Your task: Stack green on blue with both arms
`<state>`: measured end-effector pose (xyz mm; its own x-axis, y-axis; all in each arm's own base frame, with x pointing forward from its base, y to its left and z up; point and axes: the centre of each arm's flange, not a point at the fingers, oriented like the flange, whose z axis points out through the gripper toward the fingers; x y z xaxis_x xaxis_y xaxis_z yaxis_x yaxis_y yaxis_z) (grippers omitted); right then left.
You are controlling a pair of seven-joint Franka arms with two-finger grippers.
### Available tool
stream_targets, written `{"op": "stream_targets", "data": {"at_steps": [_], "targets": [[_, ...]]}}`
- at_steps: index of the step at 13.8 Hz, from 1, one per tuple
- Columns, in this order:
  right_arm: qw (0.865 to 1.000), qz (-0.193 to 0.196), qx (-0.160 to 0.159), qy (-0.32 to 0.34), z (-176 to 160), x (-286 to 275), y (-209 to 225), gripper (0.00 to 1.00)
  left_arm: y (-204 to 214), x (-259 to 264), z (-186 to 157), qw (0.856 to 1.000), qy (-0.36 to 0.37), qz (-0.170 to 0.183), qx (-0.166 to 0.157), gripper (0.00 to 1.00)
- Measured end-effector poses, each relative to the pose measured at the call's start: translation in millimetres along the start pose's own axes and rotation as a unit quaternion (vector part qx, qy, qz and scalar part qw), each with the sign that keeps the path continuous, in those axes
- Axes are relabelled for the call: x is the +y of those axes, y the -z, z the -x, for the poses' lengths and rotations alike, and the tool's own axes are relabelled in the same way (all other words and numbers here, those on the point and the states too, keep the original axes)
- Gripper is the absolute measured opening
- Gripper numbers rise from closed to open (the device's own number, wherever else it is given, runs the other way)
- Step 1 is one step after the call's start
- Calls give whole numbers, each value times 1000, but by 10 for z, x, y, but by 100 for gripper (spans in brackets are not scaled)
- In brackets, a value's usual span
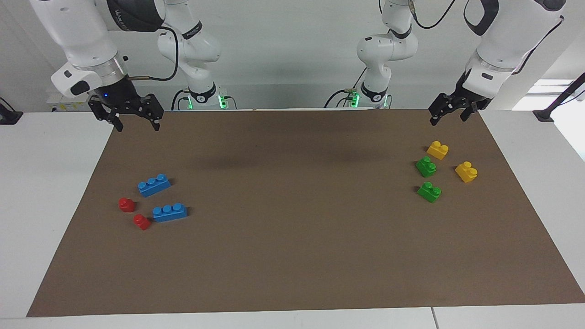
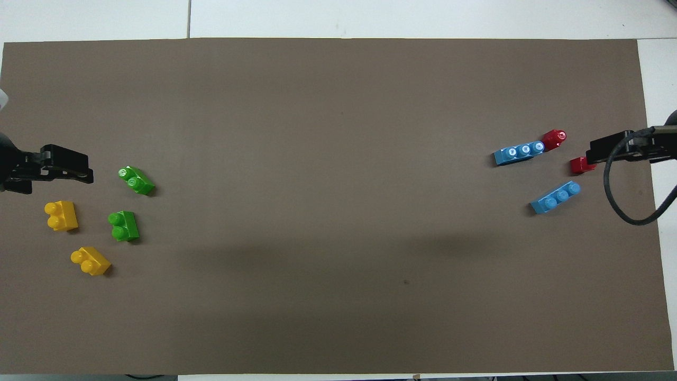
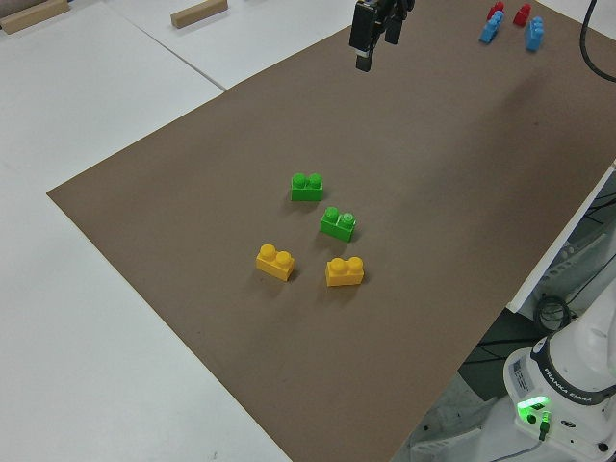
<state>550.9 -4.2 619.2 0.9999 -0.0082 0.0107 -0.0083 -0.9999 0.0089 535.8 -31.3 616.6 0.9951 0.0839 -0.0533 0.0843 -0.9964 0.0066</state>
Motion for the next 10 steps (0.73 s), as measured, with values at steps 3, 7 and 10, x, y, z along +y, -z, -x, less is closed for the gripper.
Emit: {"op": "stream_targets", "data": {"at_steps": [3, 7, 10], "targets": [[1000, 0, 0, 2, 0, -22, 0, 100, 0, 0, 0, 1000, 0, 0, 0, 100], [1000, 0, 6, -1, -13, 8, 15, 100, 0, 0, 0, 1000, 0, 0, 0, 100], [1000, 0, 7, -4, -14, 44, 18, 100, 0, 0, 0, 1000, 0, 0, 0, 100]]}}
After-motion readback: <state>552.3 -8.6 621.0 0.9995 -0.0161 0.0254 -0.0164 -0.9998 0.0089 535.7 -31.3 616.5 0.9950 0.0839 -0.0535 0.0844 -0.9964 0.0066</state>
